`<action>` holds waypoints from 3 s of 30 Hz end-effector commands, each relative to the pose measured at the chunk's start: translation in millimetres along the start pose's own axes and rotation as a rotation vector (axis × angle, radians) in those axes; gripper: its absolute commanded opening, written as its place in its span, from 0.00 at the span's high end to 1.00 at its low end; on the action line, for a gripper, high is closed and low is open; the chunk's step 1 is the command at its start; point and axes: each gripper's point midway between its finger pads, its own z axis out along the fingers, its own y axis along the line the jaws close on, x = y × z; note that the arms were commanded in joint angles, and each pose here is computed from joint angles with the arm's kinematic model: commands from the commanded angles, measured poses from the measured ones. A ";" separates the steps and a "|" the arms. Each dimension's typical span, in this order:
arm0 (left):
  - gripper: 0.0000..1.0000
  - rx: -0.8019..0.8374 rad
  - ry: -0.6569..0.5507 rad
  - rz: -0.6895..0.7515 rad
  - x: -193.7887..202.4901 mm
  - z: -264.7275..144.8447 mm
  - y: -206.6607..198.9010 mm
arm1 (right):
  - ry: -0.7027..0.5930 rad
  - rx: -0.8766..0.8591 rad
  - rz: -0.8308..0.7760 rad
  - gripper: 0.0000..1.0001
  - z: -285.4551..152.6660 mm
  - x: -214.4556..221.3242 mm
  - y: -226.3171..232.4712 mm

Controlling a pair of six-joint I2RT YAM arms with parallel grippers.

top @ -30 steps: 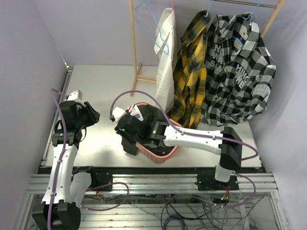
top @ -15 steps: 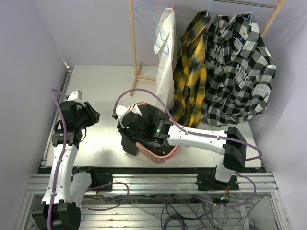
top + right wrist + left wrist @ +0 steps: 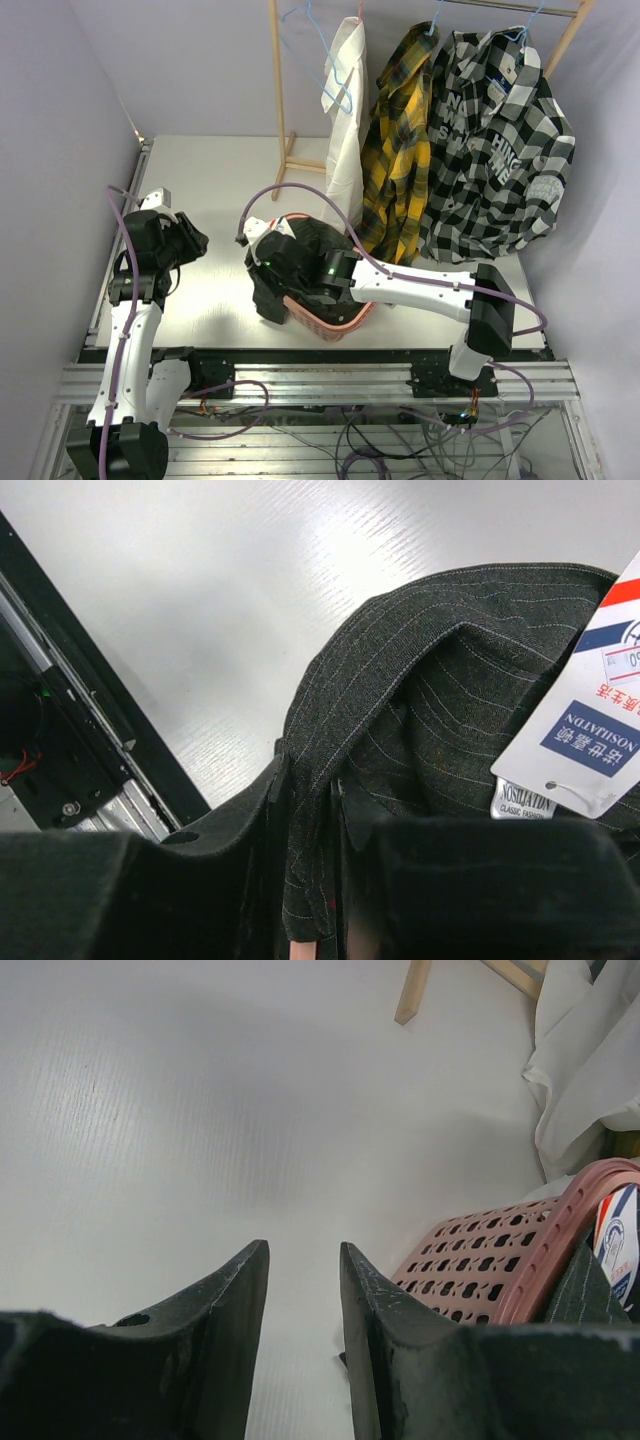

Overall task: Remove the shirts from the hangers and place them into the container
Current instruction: Place the shirt in the bin.

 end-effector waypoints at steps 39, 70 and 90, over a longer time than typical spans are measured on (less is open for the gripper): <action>0.54 0.029 -0.002 0.017 -0.2 1.0 -5.5 | 0.338 0.058 0.414 1.00 18.8 158.4 -102.1; 0.24 0.797 -0.107 -0.544 69.9 -18.0 -84.0 | -0.300 0.029 0.260 0.61 -127.3 -32.9 -98.7; 0.27 0.253 -0.145 -0.048 -22.8 -69.9 -62.3 | -0.174 -0.089 0.080 0.60 -98.1 -20.1 -39.3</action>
